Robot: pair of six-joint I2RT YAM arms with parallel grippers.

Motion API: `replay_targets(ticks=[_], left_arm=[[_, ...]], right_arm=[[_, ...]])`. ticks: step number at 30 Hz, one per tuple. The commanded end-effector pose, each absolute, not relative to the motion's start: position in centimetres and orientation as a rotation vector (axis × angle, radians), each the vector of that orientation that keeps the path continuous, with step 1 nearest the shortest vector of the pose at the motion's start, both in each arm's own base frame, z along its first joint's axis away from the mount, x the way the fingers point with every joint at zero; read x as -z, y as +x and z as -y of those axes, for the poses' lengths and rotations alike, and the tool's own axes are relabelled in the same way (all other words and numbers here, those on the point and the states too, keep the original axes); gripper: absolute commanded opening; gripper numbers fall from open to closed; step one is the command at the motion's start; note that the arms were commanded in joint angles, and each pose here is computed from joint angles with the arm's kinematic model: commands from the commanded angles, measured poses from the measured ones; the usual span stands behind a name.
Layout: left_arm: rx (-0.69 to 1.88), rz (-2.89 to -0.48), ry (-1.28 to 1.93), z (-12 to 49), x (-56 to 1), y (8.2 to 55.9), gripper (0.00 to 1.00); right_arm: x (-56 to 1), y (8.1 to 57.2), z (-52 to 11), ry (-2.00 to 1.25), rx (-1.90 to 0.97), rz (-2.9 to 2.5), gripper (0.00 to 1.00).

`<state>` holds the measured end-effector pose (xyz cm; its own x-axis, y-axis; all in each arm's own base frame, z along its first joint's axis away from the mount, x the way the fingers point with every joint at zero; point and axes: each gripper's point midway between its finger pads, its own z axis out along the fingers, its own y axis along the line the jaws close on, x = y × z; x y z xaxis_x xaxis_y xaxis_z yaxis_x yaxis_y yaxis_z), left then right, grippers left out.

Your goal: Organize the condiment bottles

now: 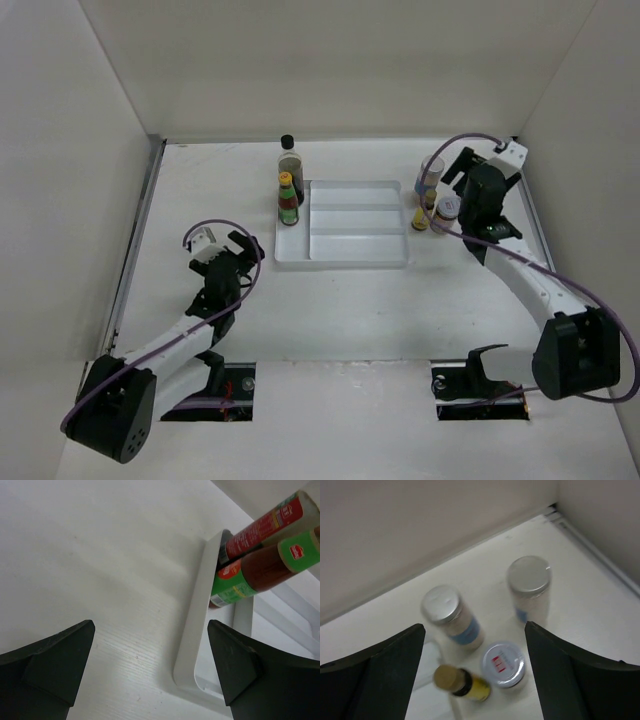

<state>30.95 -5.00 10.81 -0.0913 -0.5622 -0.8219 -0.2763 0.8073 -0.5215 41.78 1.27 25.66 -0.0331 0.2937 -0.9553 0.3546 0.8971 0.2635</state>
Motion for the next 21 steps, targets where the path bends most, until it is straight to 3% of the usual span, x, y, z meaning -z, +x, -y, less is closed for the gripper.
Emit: replay_targets(ticks=[1,9,12,21], left_arm=[[0.455,-1.615,-0.661,7.1,-12.7,31.4,1.00],[0.473,-1.632,-0.661,7.8,-12.1,31.3,1.00],[0.470,-1.640,-0.660,7.9,-11.8,31.4,1.00],[0.456,-1.622,-0.674,7.1,-12.0,31.4,1.00]], right_arm=[[-26.6,42.6,1.4,0.540,0.146,-1.642,0.92],[-27.0,46.3,-1.6,0.401,0.042,-1.710,0.93],[-25.9,48.2,-2.6,0.362,0.024,-1.768,1.00],[-21.6,51.9,-4.7,0.305,-0.016,-1.919,1.00]])
